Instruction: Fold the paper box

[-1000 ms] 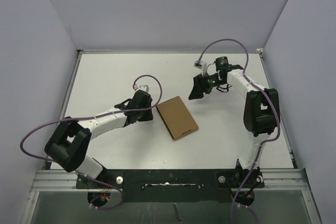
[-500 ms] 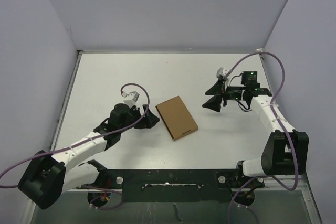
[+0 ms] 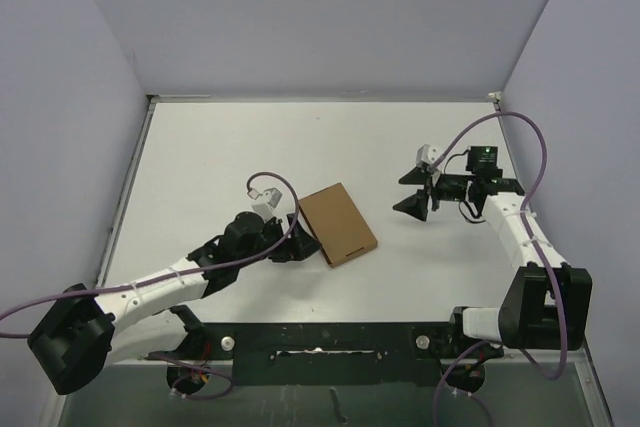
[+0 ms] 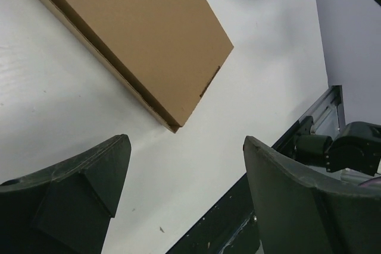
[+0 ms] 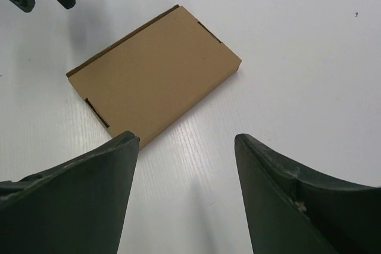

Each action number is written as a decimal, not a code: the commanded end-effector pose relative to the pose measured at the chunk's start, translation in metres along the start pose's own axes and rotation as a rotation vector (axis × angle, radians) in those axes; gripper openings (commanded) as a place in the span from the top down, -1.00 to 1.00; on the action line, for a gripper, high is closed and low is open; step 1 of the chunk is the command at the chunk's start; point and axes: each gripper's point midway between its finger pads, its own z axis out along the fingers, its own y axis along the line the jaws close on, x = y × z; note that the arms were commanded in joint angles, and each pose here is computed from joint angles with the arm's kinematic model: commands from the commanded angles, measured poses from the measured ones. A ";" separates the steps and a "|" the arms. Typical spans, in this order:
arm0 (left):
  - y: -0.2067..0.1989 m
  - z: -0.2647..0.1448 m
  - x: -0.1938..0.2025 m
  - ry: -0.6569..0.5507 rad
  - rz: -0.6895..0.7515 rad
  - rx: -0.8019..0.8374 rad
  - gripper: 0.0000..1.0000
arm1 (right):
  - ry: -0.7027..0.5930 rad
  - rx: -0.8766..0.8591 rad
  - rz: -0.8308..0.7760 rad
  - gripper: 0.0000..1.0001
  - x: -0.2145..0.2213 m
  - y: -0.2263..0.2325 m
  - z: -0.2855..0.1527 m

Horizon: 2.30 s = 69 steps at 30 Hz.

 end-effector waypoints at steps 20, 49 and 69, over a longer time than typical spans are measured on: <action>-0.002 0.042 -0.002 -0.084 -0.236 -0.251 -0.37 | 0.367 -0.180 -0.366 0.39 0.079 0.024 0.056; 0.005 0.086 0.027 -0.066 -0.300 -0.307 0.18 | 0.453 -0.337 -0.470 0.84 0.109 0.053 0.083; 0.007 0.063 0.013 -0.056 -0.131 -0.320 0.06 | 0.436 -0.256 -0.369 0.87 0.096 0.040 0.082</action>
